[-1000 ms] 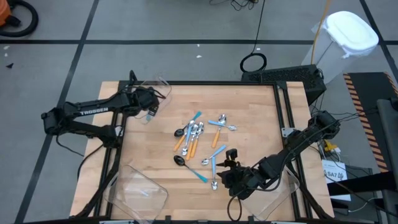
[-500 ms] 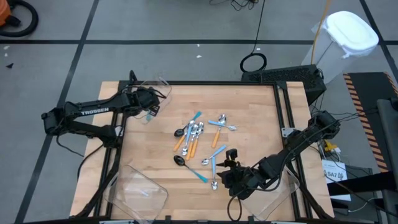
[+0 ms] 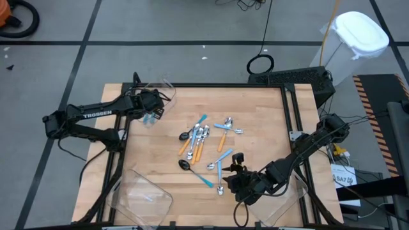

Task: Sort silverware by color (type)
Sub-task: Put the blue spoon into the top left transparent bin

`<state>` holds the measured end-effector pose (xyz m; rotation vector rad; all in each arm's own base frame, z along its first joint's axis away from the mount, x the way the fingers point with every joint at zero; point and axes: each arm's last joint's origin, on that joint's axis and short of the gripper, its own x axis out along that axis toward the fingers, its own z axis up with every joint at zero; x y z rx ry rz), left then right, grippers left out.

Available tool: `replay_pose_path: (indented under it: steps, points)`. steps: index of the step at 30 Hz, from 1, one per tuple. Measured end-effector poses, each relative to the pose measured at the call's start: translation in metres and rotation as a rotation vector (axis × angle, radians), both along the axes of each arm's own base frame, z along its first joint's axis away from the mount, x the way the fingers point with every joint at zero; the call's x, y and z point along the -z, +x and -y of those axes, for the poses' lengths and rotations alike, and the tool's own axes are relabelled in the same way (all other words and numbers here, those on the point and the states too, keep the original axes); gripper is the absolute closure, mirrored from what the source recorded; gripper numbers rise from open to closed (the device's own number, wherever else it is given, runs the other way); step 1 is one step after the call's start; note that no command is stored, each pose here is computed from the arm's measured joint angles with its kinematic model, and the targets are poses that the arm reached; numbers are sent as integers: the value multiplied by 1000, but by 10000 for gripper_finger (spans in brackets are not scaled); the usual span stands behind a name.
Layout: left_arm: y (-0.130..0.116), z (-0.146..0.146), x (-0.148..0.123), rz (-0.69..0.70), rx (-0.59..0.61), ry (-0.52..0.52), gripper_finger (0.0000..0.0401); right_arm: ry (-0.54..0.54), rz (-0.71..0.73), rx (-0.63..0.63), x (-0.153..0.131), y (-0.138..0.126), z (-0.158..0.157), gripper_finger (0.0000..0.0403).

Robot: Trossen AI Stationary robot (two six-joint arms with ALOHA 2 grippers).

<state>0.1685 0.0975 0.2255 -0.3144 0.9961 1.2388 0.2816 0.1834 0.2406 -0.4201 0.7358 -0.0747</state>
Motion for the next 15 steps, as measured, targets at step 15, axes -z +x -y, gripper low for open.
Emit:
replay_pose_path:
  steps: [15]
  points:
    - [31,40,-5,97,295,55,309,-12,-22,3,1,-2,1,234]
